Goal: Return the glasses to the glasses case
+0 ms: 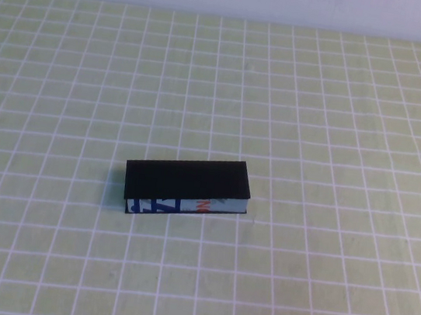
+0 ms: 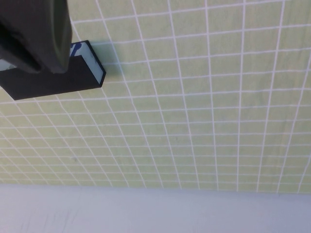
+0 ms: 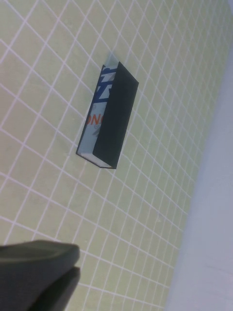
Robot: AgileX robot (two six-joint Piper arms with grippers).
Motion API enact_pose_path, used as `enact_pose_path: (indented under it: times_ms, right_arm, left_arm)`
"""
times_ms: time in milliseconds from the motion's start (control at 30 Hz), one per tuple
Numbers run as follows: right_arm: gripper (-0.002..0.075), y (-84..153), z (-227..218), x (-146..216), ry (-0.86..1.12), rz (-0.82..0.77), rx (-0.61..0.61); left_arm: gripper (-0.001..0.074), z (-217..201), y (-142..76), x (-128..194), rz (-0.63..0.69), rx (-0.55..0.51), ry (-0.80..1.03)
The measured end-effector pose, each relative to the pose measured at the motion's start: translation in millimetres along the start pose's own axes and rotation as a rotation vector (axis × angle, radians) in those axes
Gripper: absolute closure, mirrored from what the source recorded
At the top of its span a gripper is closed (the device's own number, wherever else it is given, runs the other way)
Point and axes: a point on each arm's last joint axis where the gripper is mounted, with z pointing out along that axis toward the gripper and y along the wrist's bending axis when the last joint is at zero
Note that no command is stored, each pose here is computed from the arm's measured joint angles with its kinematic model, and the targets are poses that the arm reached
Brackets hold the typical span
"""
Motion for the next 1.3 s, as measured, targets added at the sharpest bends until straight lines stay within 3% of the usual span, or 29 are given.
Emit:
enact_pose_path:
  times_ms: [533, 1000, 1300]
  right_arm:
    - [0.0743, 0.0, 0.0, 0.0, 0.0, 0.0, 0.0]
    - [0.0743, 0.0, 0.0, 0.0, 0.0, 0.001, 0.0]
    - [0.0743, 0.0, 0.0, 0.0, 0.0, 0.001, 0.0]
  left_arm:
    - [0.0738, 8.5, 2.7, 4.1, 0.023, -0.012, -0.055]
    - [0.0738, 46.5, 20.2, 107.4, 0.061, -0.035, -0.118]
    - [0.0738, 56.0, 24.3, 140.1, 0.062, -0.042, 0.009]
